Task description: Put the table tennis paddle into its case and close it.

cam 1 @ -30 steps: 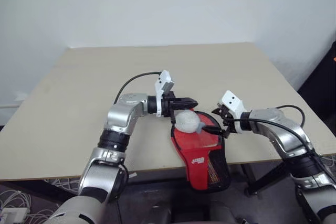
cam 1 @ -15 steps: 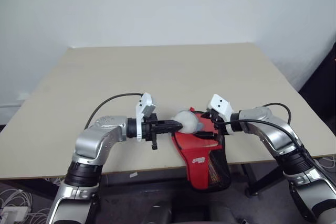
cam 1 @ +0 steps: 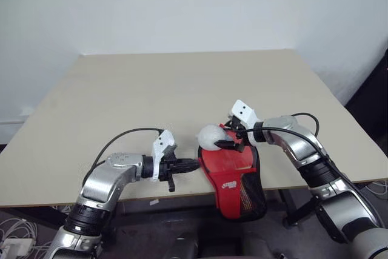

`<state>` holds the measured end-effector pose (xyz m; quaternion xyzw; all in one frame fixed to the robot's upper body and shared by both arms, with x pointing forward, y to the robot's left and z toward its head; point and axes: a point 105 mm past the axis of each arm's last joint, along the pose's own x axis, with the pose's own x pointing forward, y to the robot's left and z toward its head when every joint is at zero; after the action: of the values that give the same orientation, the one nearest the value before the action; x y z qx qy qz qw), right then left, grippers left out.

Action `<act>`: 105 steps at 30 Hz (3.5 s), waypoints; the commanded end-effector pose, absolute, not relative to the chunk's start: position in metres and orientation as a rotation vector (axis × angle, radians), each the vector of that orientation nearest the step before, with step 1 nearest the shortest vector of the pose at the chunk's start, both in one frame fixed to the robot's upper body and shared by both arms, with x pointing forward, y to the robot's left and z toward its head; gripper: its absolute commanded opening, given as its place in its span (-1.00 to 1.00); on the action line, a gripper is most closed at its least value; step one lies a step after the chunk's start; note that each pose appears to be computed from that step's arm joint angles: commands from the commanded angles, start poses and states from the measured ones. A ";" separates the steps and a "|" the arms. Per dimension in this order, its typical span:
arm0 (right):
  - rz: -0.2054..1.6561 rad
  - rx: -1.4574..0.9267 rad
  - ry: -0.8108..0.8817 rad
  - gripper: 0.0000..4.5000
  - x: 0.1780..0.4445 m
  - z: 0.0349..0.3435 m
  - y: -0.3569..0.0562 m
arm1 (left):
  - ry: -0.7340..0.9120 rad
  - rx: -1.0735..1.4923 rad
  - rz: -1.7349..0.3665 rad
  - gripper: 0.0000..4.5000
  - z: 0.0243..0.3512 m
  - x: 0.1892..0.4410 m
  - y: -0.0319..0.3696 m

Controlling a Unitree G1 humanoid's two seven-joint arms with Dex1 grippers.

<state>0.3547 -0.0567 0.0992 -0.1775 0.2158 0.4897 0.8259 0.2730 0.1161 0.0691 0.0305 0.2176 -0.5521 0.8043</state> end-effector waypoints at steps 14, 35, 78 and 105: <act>0.948 -0.387 0.397 -0.99 0.393 0.116 -0.065 | 0.222 0.143 -1.266 -0.90 0.093 0.306 0.054; 0.826 -0.380 0.389 -0.99 0.424 0.119 -0.076 | 0.320 0.216 -1.174 -0.90 0.037 0.325 0.039; 0.856 -0.497 0.686 -0.99 0.265 0.109 -0.241 | 0.404 0.244 -1.290 -0.90 0.022 0.320 0.035; 1.366 -0.489 0.878 -0.99 0.144 0.109 -0.212 | 0.400 0.229 -1.299 -0.90 0.025 0.329 0.030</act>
<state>0.1458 -0.2153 0.1016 -0.1971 0.3975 0.5913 0.6735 0.3292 0.0195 0.0392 0.0972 0.1505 -0.6113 0.7708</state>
